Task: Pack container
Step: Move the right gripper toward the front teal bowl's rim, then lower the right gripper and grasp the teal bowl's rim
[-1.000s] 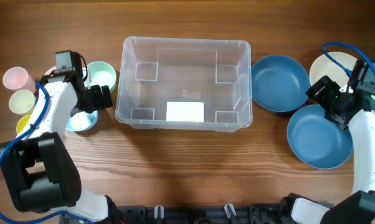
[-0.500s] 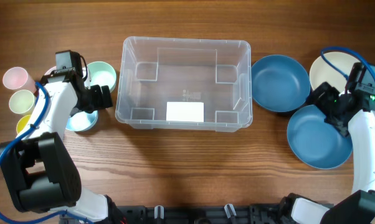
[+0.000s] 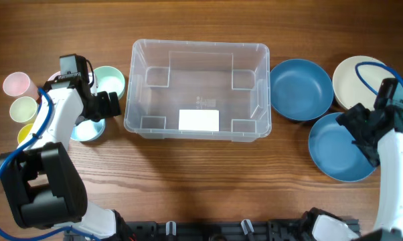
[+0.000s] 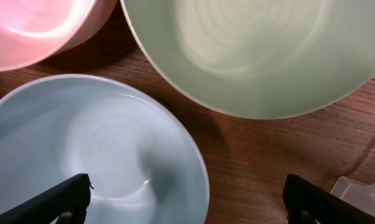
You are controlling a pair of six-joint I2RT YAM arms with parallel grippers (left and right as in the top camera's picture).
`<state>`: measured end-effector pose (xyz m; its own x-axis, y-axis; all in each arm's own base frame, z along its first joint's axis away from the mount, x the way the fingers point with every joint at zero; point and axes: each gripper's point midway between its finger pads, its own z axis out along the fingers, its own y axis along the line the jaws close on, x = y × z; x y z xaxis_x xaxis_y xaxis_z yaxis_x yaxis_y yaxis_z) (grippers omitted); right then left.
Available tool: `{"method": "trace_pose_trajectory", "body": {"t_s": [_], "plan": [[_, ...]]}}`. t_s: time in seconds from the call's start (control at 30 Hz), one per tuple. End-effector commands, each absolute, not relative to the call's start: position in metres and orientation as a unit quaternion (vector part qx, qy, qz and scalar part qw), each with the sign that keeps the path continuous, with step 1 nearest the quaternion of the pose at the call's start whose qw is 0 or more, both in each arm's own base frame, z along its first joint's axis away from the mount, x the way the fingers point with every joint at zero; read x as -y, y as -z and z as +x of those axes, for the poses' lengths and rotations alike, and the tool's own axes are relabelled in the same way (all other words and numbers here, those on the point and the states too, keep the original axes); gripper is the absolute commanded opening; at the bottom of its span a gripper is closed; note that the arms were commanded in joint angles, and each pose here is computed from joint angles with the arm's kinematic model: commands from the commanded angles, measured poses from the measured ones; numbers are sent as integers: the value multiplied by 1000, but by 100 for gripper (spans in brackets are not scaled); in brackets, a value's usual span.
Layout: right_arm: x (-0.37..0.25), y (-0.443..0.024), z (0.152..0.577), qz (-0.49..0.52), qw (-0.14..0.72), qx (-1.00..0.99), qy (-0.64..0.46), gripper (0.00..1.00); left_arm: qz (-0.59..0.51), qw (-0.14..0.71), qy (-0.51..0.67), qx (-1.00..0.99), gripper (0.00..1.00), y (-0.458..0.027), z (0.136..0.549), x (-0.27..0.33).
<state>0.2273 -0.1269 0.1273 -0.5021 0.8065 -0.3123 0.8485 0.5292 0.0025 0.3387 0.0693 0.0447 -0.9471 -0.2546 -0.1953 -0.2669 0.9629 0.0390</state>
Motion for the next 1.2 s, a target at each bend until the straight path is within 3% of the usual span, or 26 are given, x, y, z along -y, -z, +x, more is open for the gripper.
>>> {"method": "trace_pose_trajectory", "body": {"t_s": [0.0,0.3,0.53,0.93,1.17], "plan": [[134,-132,200,536,156,-822,113,100,-128,86,-27,-988,100,-39,335,-68],[134,-119,156,577,174,-788,127,100,-128,86,-27,-988,100,-39,335,-68],[119,-102,157,605,160,-776,83,100,-128,86,-27,-988,100,-39,335,-68],[100,-53,138,654,113,-745,60,74,-128,86,-27,-988,100,-39,335,-68],[96,-40,129,656,99,-746,64,73,-128,86,-27,-988,100,-39,335,-68]]}}
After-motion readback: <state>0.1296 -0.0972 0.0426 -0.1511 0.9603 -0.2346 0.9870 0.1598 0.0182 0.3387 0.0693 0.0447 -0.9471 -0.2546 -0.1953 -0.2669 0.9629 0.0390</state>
